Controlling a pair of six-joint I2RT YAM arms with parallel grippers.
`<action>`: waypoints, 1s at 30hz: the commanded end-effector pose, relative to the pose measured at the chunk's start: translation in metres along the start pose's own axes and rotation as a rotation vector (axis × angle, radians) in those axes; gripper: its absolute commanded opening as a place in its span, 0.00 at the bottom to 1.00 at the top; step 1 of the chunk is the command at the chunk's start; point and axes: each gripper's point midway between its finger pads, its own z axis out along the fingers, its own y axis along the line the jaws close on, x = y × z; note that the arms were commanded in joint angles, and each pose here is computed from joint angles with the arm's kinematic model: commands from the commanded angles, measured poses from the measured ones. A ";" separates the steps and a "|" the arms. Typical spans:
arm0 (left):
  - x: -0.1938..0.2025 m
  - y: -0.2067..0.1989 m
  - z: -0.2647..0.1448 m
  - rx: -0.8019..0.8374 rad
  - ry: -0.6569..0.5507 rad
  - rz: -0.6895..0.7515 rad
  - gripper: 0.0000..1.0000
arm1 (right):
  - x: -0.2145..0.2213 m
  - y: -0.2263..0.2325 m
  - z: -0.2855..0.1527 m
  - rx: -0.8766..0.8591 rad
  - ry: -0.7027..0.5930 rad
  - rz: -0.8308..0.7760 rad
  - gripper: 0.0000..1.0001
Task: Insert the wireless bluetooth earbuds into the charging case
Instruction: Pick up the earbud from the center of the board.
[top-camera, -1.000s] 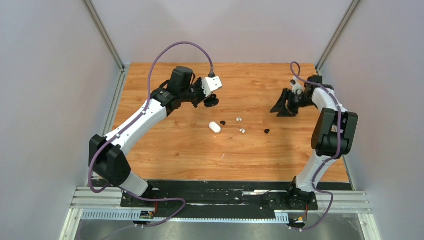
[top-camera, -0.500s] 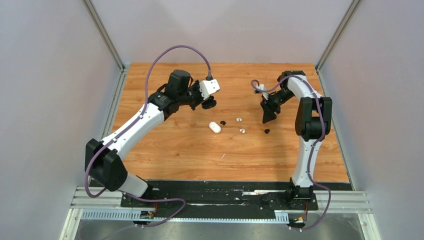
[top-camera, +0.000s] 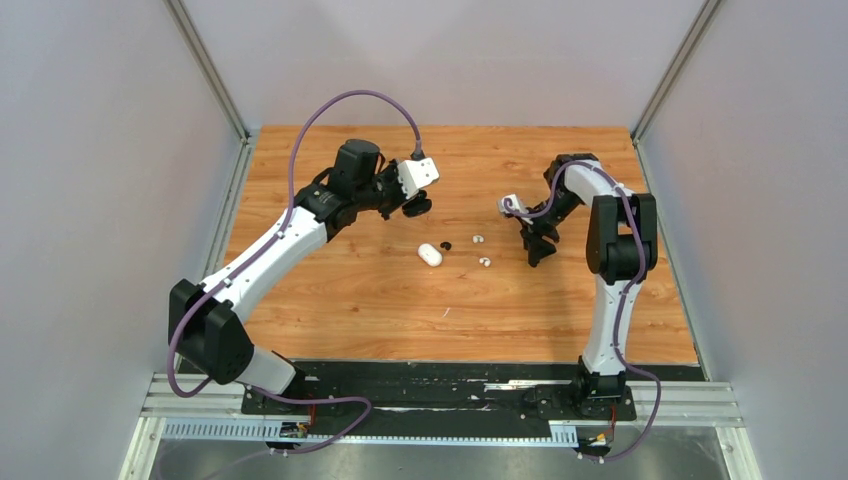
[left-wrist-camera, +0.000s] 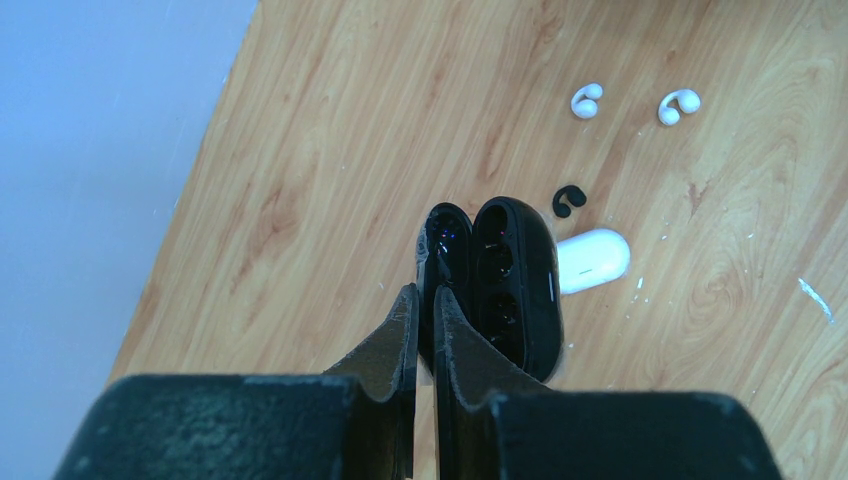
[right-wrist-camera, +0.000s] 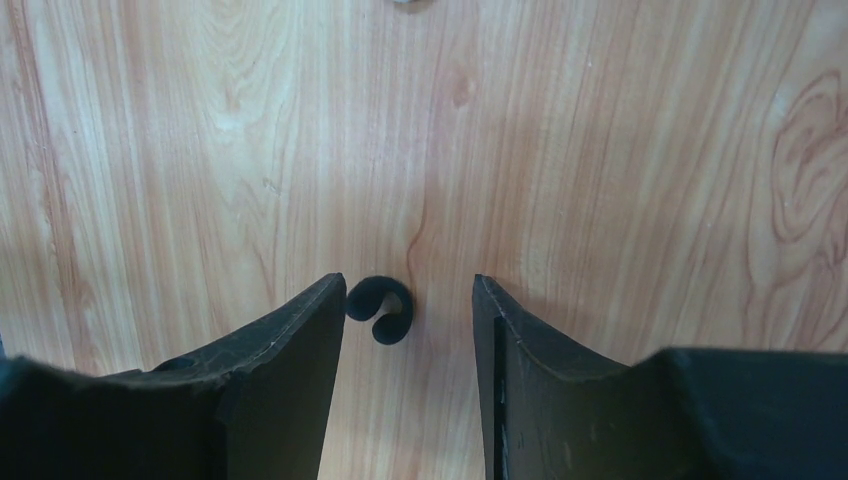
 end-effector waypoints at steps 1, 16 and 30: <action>-0.013 0.008 -0.009 -0.031 -0.041 0.017 0.00 | -0.017 -0.004 -0.007 0.021 -0.037 -0.072 0.48; -0.010 0.008 -0.005 -0.028 -0.038 0.011 0.00 | 0.001 -0.002 -0.005 0.000 0.047 -0.114 0.45; -0.012 0.009 -0.003 -0.023 -0.043 0.014 0.00 | 0.008 0.005 -0.001 0.001 0.062 -0.095 0.36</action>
